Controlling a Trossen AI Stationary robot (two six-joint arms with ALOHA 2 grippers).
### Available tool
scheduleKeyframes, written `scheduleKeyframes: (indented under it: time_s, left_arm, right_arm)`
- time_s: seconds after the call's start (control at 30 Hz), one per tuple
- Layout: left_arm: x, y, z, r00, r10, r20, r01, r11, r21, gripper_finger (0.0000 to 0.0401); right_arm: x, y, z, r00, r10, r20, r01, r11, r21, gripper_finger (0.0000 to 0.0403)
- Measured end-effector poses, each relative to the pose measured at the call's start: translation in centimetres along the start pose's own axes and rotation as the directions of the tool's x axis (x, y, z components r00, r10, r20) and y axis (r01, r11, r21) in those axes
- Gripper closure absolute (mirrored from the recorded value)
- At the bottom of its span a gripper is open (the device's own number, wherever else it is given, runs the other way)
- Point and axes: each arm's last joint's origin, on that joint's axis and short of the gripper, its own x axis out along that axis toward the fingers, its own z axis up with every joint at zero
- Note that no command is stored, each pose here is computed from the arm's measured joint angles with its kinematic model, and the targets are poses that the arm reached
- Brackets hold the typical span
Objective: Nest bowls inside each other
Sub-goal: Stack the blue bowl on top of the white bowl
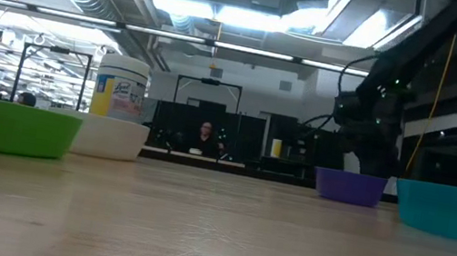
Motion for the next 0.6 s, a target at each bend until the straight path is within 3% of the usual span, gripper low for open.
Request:
scheduleKeyframes:
  time_s: [0.1,0.3,0.47,0.6]
  left_arm:
    - [-1.0,0.6,0.4,0.999,0.029,0.025,-0.028,1.000,-0.013,0.0246]
    - [-3.9,2.0,1.0,0.996,0.069,0.059,-0.068,0.997,-0.022,0.0278]
    - [-5.1,2.6,0.1,0.993,0.110,-0.033,-0.110,0.994,-0.004,0.0306]
    - [-4.8,2.4,-0.9,0.986,0.114,-0.119,-0.114,0.993,0.009,0.0317]
  right_arm:
    - [0.6,1.5,0.4,1.000,0.012,0.011,-0.011,0.997,-0.079,0.0386]
    - [-0.3,7.7,2.3,0.997,0.012,0.076,0.008,0.969,-0.249,0.0397]
    - [-4.3,15.1,4.9,0.967,0.099,0.234,0.008,0.908,-0.418,0.0399]
    - [-6.2,19.1,8.2,0.939,0.148,0.310,0.016,0.883,-0.470,0.0400]
